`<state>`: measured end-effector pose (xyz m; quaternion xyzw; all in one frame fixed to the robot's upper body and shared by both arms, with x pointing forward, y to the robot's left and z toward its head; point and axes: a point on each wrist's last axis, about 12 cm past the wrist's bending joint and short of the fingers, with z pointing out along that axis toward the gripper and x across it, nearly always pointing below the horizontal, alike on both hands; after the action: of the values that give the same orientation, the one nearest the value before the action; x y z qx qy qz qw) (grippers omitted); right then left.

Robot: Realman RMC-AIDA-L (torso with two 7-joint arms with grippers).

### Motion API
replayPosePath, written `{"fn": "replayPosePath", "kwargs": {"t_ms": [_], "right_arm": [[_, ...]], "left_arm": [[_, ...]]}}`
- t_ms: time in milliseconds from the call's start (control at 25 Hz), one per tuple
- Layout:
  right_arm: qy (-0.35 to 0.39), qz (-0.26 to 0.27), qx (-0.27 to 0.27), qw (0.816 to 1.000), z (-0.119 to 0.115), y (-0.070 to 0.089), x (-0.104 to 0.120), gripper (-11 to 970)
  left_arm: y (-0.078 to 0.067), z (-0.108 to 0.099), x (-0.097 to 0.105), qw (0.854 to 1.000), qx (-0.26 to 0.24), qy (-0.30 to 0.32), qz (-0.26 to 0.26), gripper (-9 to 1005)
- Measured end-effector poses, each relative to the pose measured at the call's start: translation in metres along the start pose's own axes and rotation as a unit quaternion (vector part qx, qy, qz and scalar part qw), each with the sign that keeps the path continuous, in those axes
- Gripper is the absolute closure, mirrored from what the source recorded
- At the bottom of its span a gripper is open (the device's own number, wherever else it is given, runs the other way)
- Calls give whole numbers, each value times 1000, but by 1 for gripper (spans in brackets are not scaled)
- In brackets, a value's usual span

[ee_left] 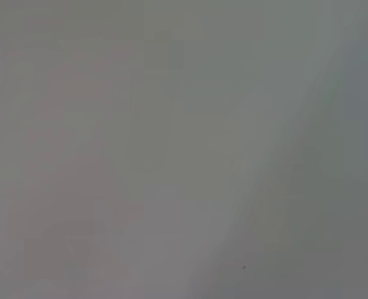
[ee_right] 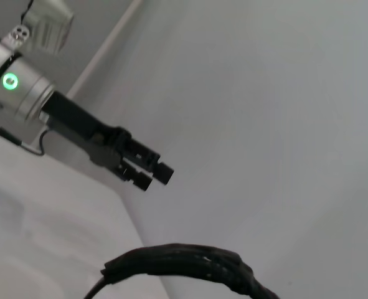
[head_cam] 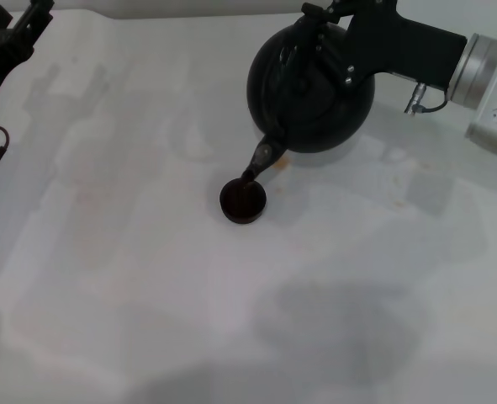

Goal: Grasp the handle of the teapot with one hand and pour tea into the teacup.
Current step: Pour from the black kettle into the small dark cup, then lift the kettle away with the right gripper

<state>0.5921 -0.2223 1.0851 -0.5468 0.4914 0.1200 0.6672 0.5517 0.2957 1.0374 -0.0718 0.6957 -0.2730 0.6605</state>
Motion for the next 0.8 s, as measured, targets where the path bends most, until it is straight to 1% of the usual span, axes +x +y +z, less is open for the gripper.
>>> {"fn": "replayPosePath", "kwargs": {"t_ms": [200, 440, 600, 800], "right_arm": [[-10, 33, 25, 999, -1, 6, -1, 848], [-4, 63, 34, 997, -1, 19, 2, 848], [0, 88, 58, 994, -7, 21, 5, 848], [5, 122, 99, 988, -18, 19, 10, 848]], "left_arm": [[1, -1, 0, 1000, -2, 0, 2, 134], [2, -3, 1, 1000, -4, 1, 3, 134], [3, -5, 2, 1000, -5, 3, 2, 135], [3, -6, 2, 1000, -5, 3, 1, 135]]}}
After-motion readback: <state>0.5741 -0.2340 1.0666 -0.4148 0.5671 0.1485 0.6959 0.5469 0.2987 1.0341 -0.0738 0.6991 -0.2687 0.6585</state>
